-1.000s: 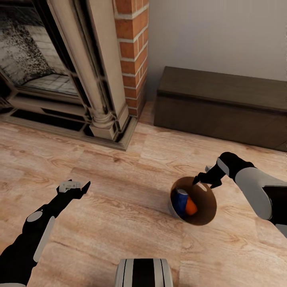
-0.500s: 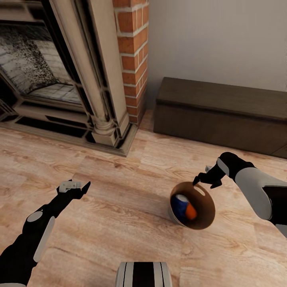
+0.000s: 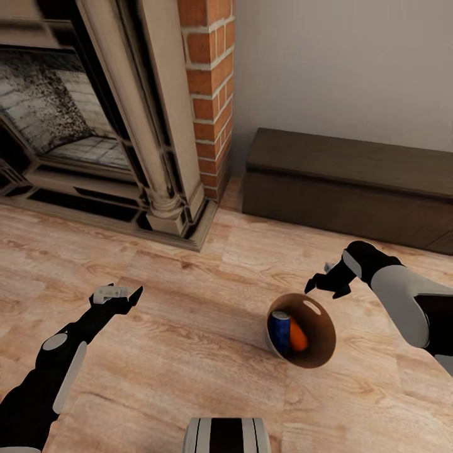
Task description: Put the three can of soda from the living room inside the tash can in the kitchen.
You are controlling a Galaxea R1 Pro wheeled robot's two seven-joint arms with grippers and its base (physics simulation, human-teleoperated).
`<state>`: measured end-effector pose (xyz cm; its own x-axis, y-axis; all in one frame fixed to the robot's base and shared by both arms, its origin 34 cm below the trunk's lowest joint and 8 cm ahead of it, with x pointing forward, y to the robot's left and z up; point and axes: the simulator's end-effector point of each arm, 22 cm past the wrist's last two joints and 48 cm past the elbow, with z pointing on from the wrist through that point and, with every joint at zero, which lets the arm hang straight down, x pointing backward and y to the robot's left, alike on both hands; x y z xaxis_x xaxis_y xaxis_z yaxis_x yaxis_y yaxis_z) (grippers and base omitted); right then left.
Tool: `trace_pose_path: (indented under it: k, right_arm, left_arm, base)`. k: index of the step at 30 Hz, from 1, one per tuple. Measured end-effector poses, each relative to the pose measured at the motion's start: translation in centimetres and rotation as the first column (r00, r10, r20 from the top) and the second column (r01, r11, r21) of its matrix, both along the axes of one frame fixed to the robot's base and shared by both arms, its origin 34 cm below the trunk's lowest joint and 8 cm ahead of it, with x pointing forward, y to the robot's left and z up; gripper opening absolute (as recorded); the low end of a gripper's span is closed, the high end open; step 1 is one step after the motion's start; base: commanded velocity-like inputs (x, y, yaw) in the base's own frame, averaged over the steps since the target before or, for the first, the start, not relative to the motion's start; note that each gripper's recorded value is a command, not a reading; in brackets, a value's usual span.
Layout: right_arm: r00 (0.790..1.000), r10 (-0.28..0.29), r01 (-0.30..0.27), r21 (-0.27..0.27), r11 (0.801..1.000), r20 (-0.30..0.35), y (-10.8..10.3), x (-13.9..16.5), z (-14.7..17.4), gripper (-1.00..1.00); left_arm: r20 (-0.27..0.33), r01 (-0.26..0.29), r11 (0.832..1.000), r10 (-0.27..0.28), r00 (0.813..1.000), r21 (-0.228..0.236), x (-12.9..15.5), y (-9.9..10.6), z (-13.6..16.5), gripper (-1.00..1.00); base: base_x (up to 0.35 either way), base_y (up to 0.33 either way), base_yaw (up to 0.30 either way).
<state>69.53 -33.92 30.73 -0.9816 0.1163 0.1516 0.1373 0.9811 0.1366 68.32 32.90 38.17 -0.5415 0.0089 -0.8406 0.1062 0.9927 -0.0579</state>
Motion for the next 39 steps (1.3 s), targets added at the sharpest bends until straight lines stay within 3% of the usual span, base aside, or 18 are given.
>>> trace_pose_path:
  k: [17, 32, 39]
  right_arm:
    - [1.000, -0.001, 0.001, -0.002, 1.000, -0.004, -0.1, 0.7, 3.6, 1.00]
    - [0.999, -0.001, 0.000, -0.005, 1.000, -0.034, -0.2, -0.4, 5.7, 1.00]
    - [1.000, 0.009, -0.009, -0.008, 1.000, -0.014, -0.3, -0.4, 6.4, 1.00]
  left_arm:
    - [-0.019, -0.004, 1.000, 0.004, 1.000, -0.002, 0.5, 0.1, 3.0, 1.00]
    - [-0.023, -0.007, 1.000, 0.007, 1.000, 0.001, 1.2, 0.2, 6.1, 1.00]
    - [-0.041, -0.010, 1.000, 0.010, 0.999, -0.001, 1.1, 0.3, 6.8, 1.00]
  base:
    - [0.000, 0.000, 0.000]
    - [0.000, 0.000, 0.000]
    - [0.000, 0.000, 0.000]
